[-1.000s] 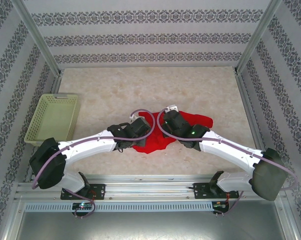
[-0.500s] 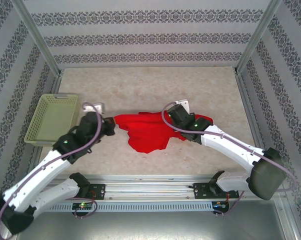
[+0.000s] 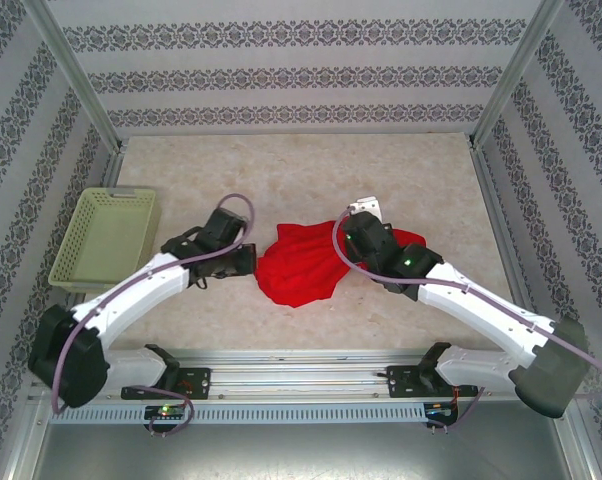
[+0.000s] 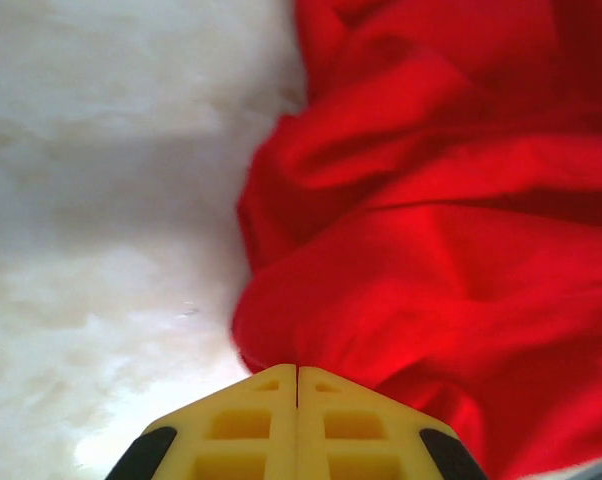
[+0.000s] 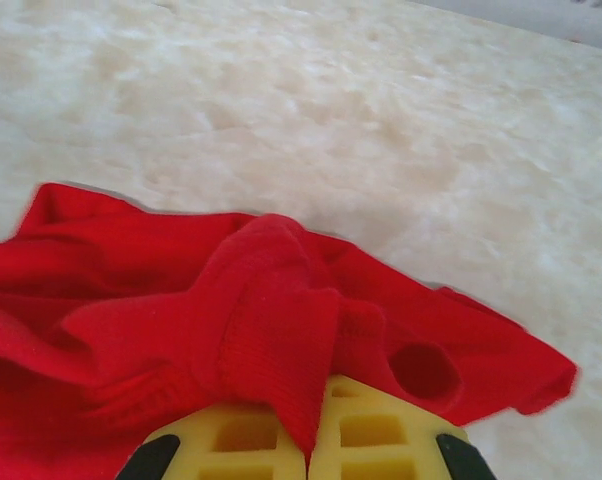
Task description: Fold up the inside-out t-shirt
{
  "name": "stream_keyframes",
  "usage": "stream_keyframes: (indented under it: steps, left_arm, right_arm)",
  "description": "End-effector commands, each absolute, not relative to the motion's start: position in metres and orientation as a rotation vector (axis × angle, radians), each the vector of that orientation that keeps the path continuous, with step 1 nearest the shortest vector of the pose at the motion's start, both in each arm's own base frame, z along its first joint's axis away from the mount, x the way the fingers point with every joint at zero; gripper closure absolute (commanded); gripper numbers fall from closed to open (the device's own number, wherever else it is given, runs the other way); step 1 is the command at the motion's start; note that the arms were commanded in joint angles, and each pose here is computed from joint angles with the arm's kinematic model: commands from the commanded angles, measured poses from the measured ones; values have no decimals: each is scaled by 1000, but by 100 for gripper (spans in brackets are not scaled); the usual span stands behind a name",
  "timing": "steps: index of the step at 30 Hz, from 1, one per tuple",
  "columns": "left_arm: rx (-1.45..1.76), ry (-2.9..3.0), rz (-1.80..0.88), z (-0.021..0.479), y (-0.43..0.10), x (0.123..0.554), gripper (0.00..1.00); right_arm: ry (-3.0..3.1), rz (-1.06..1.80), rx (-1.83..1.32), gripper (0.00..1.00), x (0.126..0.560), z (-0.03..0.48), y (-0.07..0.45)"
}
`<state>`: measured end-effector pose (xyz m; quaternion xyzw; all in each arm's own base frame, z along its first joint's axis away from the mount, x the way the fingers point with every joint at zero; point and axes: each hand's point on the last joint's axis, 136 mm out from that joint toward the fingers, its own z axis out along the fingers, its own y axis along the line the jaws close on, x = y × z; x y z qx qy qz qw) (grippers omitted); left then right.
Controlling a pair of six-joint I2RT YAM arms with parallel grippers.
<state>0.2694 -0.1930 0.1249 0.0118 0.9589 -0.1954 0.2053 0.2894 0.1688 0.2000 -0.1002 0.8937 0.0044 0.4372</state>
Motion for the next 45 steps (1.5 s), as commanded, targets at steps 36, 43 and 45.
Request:
stream_keyframes:
  steps: [36, 43, 45]
  left_arm:
    - [63, 2308, -653, 122, -190, 237, 69]
    - [156, 2316, -749, 110, -216, 238, 76]
    - [164, 2314, -739, 110, -219, 242, 76]
  right_arm:
    - [2248, 134, -327, 100, 285, 179, 205]
    - [2252, 137, -324, 100, 285, 178, 205]
    - [2254, 151, -328, 100, 284, 179, 207]
